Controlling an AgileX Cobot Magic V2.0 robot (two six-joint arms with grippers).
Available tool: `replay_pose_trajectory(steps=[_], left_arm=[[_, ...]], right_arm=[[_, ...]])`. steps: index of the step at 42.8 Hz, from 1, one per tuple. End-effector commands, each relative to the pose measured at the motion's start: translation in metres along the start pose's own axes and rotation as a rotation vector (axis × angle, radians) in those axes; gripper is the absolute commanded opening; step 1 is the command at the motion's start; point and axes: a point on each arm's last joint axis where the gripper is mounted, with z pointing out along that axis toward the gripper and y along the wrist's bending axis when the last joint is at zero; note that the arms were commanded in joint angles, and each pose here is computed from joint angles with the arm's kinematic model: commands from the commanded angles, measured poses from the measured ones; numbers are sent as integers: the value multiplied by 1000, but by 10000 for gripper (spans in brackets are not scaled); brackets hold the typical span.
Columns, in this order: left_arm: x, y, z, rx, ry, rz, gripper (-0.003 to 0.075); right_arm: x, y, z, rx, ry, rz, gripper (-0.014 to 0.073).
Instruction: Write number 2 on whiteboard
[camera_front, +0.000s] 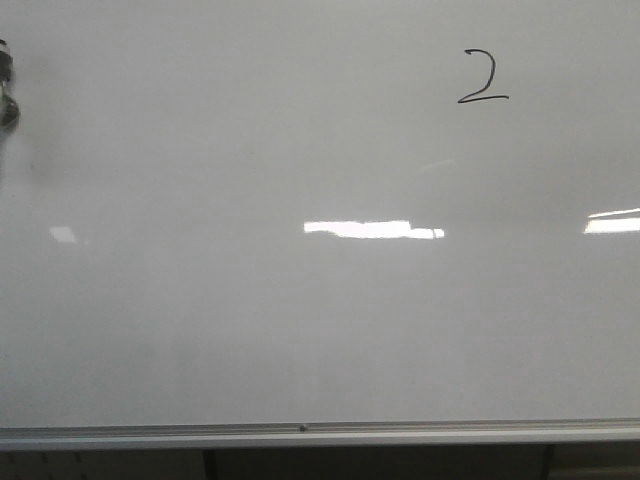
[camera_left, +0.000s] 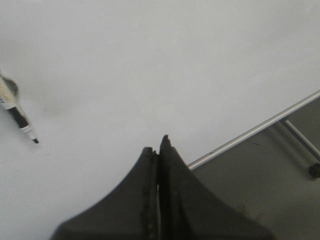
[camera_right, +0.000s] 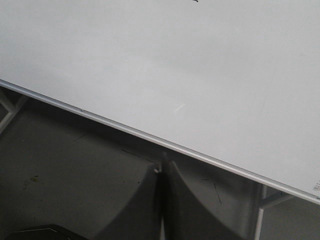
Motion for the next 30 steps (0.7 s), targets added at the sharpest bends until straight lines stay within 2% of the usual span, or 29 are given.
replay_pose_trajectory(steps=[1, 8, 16, 24, 30], left_arm=[[-2, 13, -18, -70, -137, -44, -19], [38, 25, -36, -185, -250, -164, -19], [93, 26, -30, -281, -449, -101, -19], [149, 28, -6, -362, -547, -107, -19], [172, 29, 4, -407, -616, -105, -19]], right_arm=[[-11, -1, -5, 9, -79, 2, -69], [-11, 0, -5, 8, -79, 2, -69], [-11, 0, -5, 8, -79, 2, -69], [-11, 0, -5, 8, -79, 2, -69], [-11, 0, -5, 8, -79, 2, -69]])
